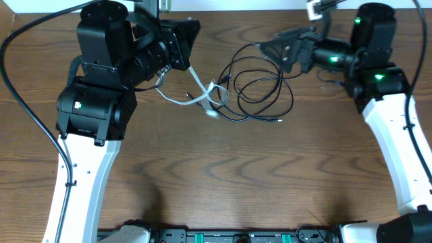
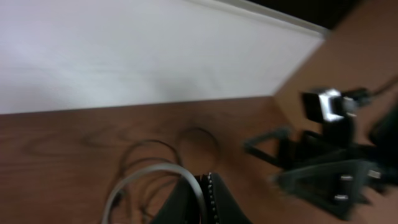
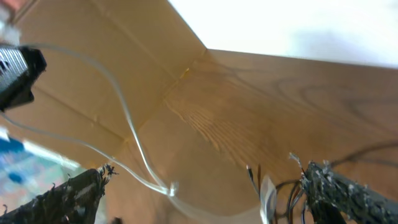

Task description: Untangle cables

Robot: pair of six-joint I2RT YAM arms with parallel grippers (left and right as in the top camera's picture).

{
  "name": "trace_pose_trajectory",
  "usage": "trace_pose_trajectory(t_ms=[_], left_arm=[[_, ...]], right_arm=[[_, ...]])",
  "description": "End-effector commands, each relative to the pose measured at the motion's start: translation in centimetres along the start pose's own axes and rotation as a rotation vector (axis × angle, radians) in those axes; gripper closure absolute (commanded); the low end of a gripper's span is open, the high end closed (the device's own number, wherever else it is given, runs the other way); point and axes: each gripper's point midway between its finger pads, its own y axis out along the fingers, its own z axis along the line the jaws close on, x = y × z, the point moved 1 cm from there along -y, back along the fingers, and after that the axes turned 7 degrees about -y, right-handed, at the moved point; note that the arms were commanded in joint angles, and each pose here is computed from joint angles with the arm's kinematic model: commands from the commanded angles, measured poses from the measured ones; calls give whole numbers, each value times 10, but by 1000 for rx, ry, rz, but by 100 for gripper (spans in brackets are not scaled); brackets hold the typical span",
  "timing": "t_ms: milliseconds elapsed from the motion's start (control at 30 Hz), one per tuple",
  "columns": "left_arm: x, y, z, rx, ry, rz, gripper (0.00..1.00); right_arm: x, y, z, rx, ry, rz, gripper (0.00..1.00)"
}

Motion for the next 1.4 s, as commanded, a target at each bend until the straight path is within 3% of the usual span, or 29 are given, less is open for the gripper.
trace_pose_trajectory(t_ms=[0, 233, 467, 567, 733, 1067, 1133, 1233, 1267, 1300, 1367], left_arm=[[-7, -6, -25, -144, -60, 61, 92], [-13, -9, -38, -217, -201, 115, 92], [-14, -11, -45, -253, -268, 142, 92], [-14, -15, -61, -342, -257, 167, 92], [-14, -20, -71, -400, -289, 196, 92], [-20, -21, -83, -440, -312, 236, 92], [-21, -21, -85, -443, -310, 238, 92], [-21, -21, -85, -442, -310, 238, 92], [-21, -21, -84, -440, -310, 236, 92], [-20, -21, -84, -438, -310, 234, 92], [-18, -19, -80, -419, -300, 216, 92]], right_arm=[[1, 17, 24, 41, -227, -2, 1], [-7, 47, 73, 170, -473, -7, 1], [-13, 57, 91, 208, -504, -2, 3], [-12, 62, 88, 165, -507, -5, 4], [-7, 64, 96, 178, -529, -32, 19], [-3, 67, 106, 195, -532, -58, 29], [0, 68, 104, 180, -509, -64, 41], [1, 68, 103, 170, -510, -70, 71], [2, 68, 101, 161, -495, -70, 89], [3, 67, 100, 159, -487, -70, 98], [4, 66, 98, 155, -461, -69, 99]])
